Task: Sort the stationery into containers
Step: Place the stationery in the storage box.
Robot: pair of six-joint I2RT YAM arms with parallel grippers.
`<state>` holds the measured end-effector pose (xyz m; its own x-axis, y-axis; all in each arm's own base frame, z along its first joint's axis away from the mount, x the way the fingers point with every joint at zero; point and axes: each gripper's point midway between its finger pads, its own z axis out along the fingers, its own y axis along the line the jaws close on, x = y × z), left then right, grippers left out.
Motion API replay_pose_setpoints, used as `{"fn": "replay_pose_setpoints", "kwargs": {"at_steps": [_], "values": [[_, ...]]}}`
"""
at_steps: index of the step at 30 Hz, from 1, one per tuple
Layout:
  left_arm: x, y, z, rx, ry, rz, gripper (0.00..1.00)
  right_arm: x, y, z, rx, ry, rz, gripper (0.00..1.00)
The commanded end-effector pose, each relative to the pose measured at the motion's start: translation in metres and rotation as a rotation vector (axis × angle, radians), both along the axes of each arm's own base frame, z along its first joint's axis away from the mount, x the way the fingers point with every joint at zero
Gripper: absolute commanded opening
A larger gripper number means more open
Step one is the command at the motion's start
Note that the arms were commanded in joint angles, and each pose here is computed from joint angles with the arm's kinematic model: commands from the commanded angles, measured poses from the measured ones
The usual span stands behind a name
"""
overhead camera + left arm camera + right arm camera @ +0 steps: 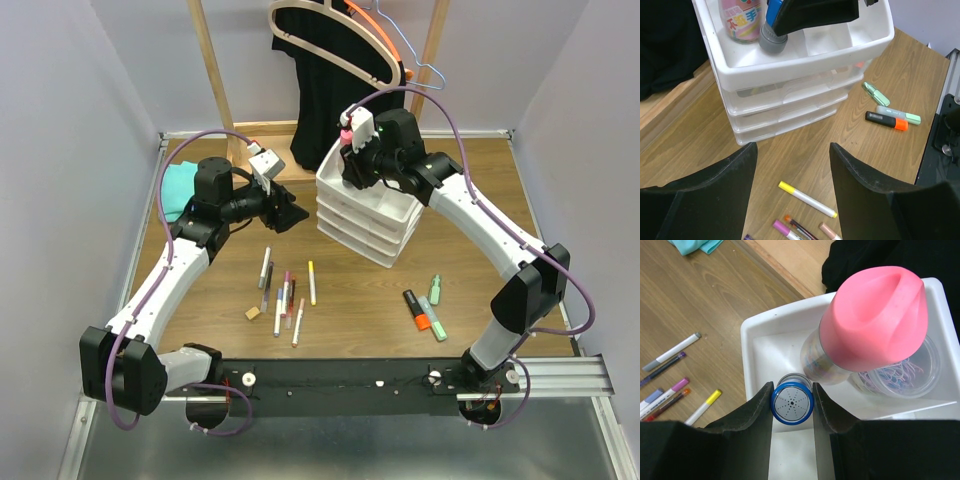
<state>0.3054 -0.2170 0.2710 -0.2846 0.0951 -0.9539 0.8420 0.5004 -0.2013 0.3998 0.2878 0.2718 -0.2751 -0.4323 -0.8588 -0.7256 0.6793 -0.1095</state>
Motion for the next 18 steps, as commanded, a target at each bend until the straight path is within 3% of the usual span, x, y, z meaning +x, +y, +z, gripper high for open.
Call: {"fn": "replay_pose_setpoints", "kwargs": {"at_steps": [1, 6, 18], "values": [[-0.0001, 0.0028, 0.0039, -0.010, -0.022, 0.013, 0.68, -0.0003, -0.0018, -0.0070, -0.012, 0.010, -0.030, 0.43], [-0.0020, 0.0031, 0.0013, -0.011, -0.018, 0.012, 0.68, -0.0017, -0.0047, -0.0092, -0.012, 0.017, -0.047, 0.53], [-0.0026, 0.0021, 0.0006, -0.021, -0.017, 0.009, 0.68, -0.0028, -0.0085, -0.0049, -0.004, 0.011, -0.064, 0.55]]}}
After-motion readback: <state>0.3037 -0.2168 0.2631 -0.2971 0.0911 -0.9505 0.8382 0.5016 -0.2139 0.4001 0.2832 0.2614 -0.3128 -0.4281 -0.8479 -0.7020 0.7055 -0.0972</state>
